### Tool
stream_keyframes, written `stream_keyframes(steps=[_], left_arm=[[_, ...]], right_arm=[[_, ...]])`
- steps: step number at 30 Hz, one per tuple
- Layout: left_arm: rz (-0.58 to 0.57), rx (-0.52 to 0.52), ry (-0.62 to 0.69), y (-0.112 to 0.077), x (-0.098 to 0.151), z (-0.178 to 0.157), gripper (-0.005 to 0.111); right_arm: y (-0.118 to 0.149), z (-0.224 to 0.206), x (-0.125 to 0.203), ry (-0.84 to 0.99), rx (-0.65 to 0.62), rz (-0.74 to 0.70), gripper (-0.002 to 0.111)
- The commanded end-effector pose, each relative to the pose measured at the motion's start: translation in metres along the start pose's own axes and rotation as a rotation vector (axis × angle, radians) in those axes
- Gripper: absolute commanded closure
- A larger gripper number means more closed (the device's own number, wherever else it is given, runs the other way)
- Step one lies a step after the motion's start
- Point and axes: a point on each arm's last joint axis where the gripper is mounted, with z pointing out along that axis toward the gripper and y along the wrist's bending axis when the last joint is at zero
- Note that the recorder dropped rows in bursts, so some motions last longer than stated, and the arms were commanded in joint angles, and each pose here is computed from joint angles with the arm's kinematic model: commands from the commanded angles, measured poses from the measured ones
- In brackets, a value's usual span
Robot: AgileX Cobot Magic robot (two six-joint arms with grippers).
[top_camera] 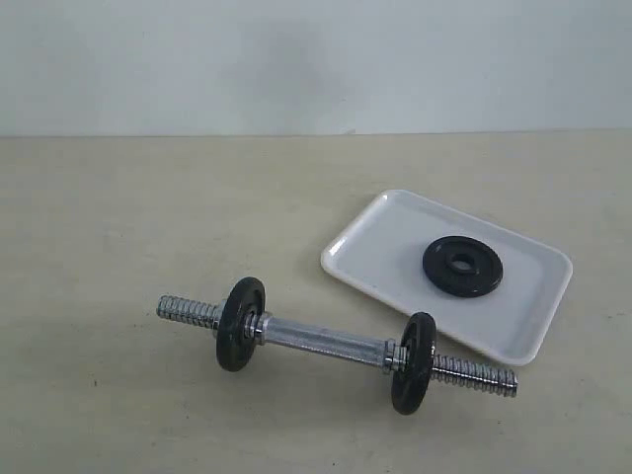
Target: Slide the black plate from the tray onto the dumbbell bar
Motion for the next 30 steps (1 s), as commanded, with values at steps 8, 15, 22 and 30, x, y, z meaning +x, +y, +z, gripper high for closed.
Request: stream_keyframes(steps=[8, 15, 22, 30], left_arm=[[0.009, -0.004, -0.012, 0.0003, -0.0011, -0.0001, 0.09], [0.009, -0.004, -0.012, 0.0003, -0.0011, -0.0001, 0.09], [0.009, -0.004, -0.012, 0.0003, -0.0011, -0.0001, 0.09], [0.009, -0.004, -0.012, 0.0003, -0.0011, -0.0001, 0.09]], right_arm=[[-0.0004, -0.0004, -0.001, -0.011, 0.004, -0.002, 0.108], [-0.0007, -0.0005, -0.0023, -0.025, 0.008, -0.002, 0.108], [-0.0009, -0.0005, -0.0034, -0.037, 0.011, -0.002, 0.108], [-0.0009, -0.0005, -0.0034, -0.037, 0.011, -0.002, 0.108]])
